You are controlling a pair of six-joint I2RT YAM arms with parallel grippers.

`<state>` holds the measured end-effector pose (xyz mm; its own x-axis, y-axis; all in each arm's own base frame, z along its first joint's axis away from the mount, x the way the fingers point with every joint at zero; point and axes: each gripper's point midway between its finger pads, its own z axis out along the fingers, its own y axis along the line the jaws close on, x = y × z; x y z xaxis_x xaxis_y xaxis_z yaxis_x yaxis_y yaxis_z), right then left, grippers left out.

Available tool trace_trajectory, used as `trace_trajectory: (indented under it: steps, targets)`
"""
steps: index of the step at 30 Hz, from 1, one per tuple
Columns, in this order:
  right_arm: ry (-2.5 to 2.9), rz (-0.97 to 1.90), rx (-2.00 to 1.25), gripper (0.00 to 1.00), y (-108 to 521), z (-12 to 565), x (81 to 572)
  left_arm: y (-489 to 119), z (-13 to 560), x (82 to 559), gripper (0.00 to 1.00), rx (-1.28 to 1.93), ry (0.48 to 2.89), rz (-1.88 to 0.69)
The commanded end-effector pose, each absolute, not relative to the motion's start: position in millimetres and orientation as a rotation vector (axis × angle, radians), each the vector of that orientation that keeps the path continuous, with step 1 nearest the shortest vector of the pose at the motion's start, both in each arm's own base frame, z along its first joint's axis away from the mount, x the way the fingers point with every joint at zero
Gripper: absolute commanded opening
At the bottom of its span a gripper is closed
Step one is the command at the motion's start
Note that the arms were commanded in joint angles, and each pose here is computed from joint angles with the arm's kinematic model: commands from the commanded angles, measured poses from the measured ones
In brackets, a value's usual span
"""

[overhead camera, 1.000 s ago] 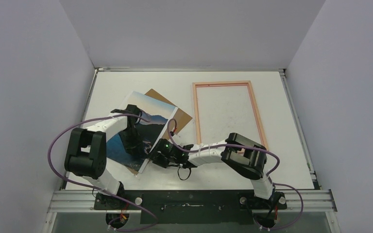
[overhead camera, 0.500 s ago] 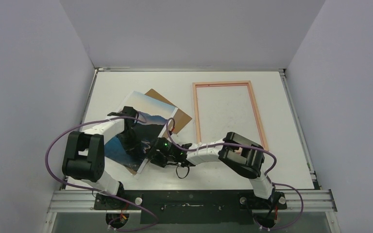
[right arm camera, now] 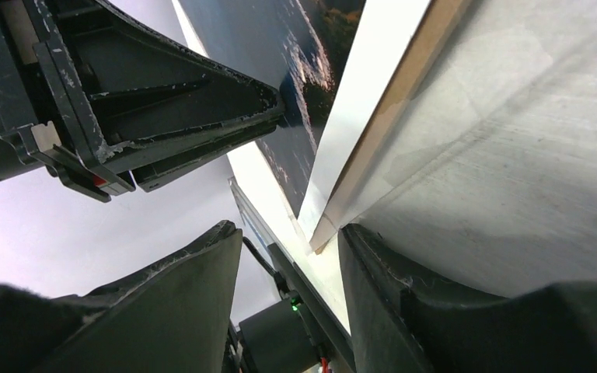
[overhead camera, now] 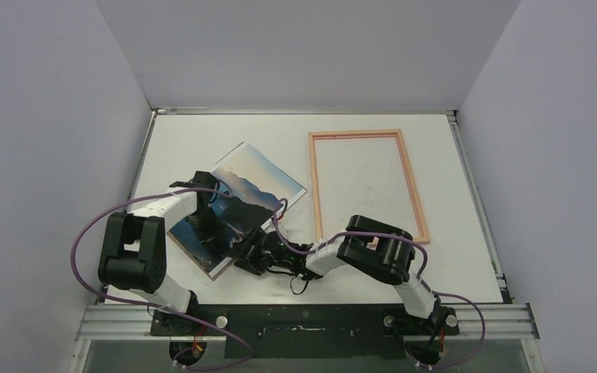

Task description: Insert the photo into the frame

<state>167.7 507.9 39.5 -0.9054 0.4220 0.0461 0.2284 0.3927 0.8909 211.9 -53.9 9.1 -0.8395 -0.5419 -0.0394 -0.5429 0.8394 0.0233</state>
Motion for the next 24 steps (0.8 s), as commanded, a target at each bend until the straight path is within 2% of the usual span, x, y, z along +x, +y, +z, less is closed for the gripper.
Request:
trace_trajectory:
  steps: [1,9,15,24]
  targets:
    - [2.349,1.509,0.592,0.51,506.1,28.6,186.8,-49.3,-22.2,187.6,0.23,-0.938,3.037,0.129]
    - [2.307,1.397,0.581,0.51,491.9,23.9,202.9,-50.0,-22.9,186.0,0.22,-0.954,3.036,0.116]
    - [2.189,1.466,0.568,0.51,485.9,45.3,210.1,-51.7,-19.9,185.3,0.22,-0.954,3.034,0.096]
    - [2.179,1.382,0.583,0.53,452.9,47.2,221.8,-71.5,-7.2,186.2,0.23,-0.917,3.063,-0.075]
